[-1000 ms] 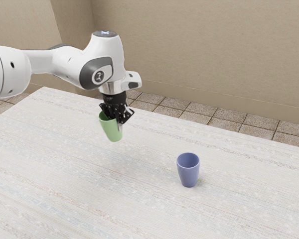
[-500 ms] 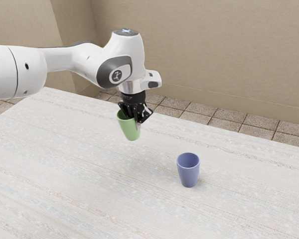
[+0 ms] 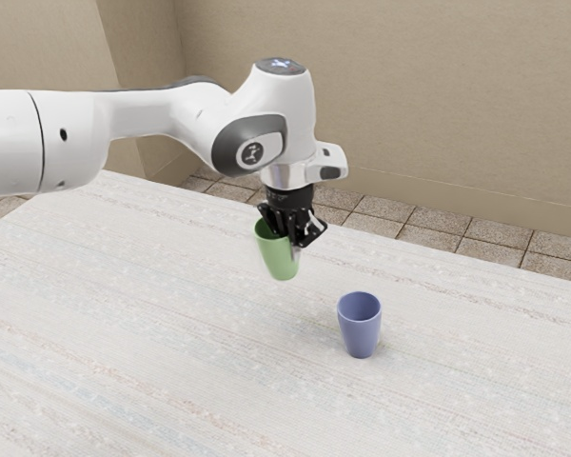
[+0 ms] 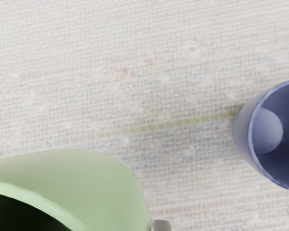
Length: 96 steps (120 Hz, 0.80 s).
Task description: Place the left cup onto the right cup
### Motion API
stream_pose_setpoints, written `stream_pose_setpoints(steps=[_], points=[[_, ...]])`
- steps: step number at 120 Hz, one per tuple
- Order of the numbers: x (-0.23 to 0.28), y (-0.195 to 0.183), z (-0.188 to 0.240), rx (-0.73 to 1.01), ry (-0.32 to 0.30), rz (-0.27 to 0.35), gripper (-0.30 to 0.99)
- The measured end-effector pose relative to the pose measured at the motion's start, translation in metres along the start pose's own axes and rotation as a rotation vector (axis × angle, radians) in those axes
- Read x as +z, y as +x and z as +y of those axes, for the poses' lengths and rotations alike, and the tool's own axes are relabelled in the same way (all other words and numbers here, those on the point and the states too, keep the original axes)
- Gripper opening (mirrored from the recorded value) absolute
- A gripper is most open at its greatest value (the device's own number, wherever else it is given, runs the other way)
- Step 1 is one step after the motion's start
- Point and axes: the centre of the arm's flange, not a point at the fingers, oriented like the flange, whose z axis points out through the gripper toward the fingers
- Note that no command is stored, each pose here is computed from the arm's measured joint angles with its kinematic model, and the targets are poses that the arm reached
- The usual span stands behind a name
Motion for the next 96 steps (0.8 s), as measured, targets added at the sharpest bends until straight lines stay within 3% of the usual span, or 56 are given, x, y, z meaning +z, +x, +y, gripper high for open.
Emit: stream_pose_setpoints(steps=[55, 96], points=[[-0.012, -0.011, 0.053, 0.027, 0.022, 0.01, -0.09], [-0.004, 0.017, 0.047, -0.013, 0.018, 0.005, -0.09]])
